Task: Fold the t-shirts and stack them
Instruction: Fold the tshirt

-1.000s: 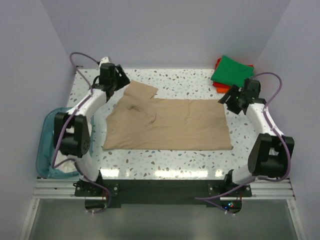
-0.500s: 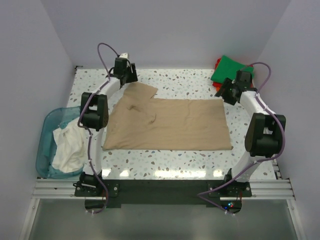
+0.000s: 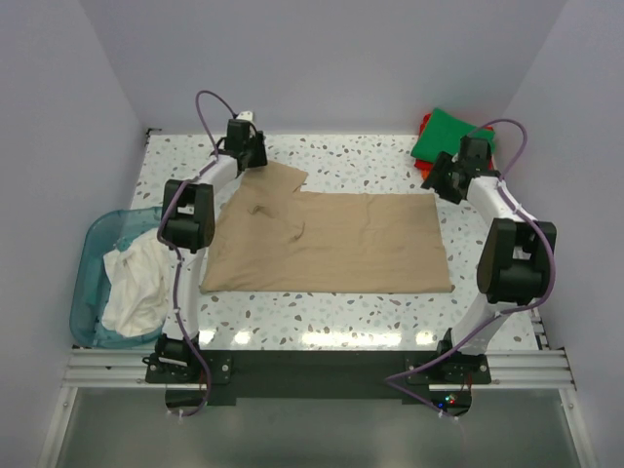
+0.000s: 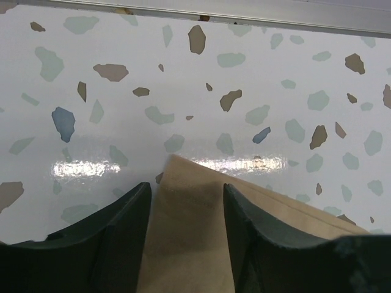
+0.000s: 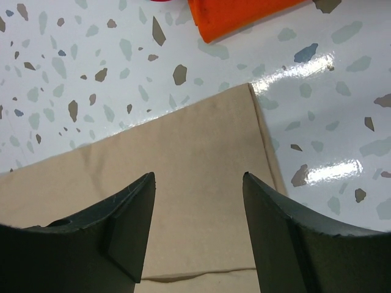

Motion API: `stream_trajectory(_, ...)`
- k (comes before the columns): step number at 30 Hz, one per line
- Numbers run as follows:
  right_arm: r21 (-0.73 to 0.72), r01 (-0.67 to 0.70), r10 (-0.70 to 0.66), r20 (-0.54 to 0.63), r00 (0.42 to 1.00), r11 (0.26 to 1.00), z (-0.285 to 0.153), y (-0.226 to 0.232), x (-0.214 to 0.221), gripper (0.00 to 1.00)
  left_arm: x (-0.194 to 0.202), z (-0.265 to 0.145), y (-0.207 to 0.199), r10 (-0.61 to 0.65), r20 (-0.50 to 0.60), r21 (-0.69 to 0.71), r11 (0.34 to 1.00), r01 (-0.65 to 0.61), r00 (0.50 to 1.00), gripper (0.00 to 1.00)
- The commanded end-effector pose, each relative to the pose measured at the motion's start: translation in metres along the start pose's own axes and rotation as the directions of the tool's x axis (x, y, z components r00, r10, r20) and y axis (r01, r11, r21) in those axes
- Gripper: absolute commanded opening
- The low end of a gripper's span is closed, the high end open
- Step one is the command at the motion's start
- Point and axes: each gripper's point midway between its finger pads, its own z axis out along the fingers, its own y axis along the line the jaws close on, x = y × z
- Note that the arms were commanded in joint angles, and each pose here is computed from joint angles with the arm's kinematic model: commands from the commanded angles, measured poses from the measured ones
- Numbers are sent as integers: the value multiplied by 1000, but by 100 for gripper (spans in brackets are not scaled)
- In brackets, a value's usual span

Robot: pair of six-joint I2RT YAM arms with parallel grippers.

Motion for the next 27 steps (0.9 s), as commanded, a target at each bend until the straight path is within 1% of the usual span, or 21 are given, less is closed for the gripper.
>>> stream_trajectory(1,20,25,-26,70,997,999,-2,-1,-23,63,-16,7,-3,6,55,24,1000,-8,998,52)
stream_trajectory(3,31,25,-27,70,997,999,-1,-4,-23,63,-12,8,-9,3,44,56,998,-6,999,48)
stream_trajectory(4,38,23,-26,70,997,999,0,-7,-23,63,-11,8,-10,4,41,62,998,-7,999,42)
stream_trajectory(6,43,22,-25,63,998,999,3,-9,-21,63,-8,9,-14,2,34,81,997,-5,999,37)
stream_trajectory(7,45,22,-25,61,998,999,5,-10,-21,63,-7,8,-16,3,32,88,996,-6,999,31)
stream_trajectory(8,47,24,-26,61,998,999,6,-11,-21,63,-7,8,-17,2,34,93,996,-5,999,28)
stream_trajectory(9,53,22,-24,49,998,998,12,-13,-19,63,-8,7,-18,-1,36,96,995,-2,999,22)
stream_trajectory(12,60,22,-24,31,999,998,22,-16,-18,63,-17,3,-19,-2,61,99,995,-4,998,12)
stream_trajectory(13,63,22,-23,15,1000,998,27,-18,-14,63,-25,-2,-20,-5,82,103,995,-3,997,10)
stream_trajectory(15,69,18,-19,13,1000,997,32,-21,-16,63,-31,-6,-22,-9,104,112,994,-2,995,5)
stream_trajectory(18,96,13,-13,3,1000,995,40,-30,-18,63,-53,-15,-29,-16,166,136,991,-7,986,0)
stream_trajectory(23,117,10,-7,-26,1000,993,55,-36,-14,62,-76,-29,-37,-33,226,170,985,-6,974,0)
stream_trajectory(27,97,-4,9,-57,998,995,68,-34,-7,58,-85,-38,-37,-62,251,194,981,13,966,0)
